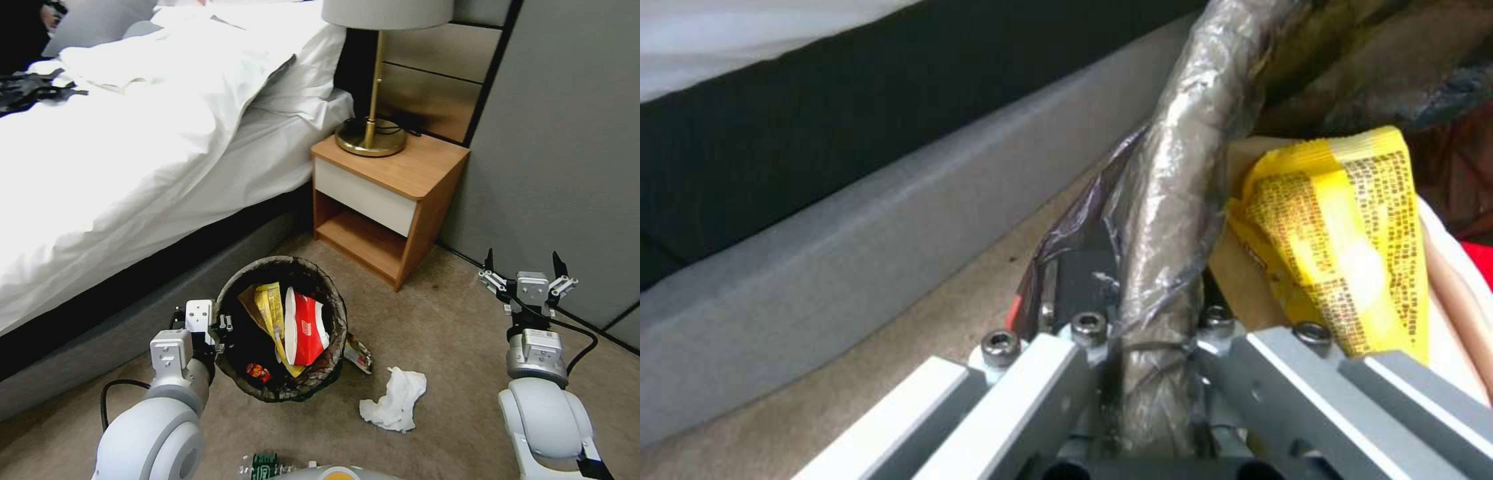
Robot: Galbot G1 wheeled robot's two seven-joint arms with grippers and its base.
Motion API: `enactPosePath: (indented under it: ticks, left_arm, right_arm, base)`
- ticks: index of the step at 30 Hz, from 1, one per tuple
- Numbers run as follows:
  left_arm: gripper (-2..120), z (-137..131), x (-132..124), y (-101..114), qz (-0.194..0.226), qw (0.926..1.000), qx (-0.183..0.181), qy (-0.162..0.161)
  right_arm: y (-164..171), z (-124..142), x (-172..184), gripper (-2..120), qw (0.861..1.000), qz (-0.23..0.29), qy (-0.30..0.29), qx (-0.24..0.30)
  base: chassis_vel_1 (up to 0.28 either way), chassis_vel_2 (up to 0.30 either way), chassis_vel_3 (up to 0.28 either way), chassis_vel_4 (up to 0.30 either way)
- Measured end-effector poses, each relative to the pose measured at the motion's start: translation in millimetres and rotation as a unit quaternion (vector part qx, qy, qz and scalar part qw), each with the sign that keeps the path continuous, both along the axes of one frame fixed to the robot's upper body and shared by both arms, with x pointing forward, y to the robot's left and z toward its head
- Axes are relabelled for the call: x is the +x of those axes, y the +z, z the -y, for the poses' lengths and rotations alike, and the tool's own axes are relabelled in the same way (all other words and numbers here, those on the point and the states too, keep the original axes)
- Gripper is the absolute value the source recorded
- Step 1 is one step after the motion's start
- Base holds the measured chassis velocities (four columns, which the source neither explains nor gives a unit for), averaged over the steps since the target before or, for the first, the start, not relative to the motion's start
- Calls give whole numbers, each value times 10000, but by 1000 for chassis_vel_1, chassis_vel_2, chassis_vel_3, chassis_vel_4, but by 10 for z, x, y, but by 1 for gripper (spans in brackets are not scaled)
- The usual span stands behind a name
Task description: Pick up the trash bin, then pick up the garbage from the floor and place it into the trash bin.
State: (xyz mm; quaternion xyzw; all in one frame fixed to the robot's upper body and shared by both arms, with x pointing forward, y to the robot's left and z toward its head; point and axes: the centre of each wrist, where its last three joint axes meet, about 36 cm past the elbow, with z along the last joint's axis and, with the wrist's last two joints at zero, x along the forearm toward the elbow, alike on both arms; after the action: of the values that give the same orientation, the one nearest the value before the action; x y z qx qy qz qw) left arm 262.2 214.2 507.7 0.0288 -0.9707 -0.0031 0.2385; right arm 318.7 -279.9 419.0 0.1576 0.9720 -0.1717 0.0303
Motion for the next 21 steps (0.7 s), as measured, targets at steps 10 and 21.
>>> enactPosePath:
  ticks: [10,21]
  left_arm:
    - [0,-1,-3,-16,0,9999,101,-25]
    - [0,-6,-1,-31,-4,9998,213,3]
  right_arm:
    - [6,-43,-46,100,9992,-162,218,290]
    - [121,43,-80,100,9564,-1473,1974,1573]
  base:
    - [5,3,4,4]
    - [0,0,0,0]
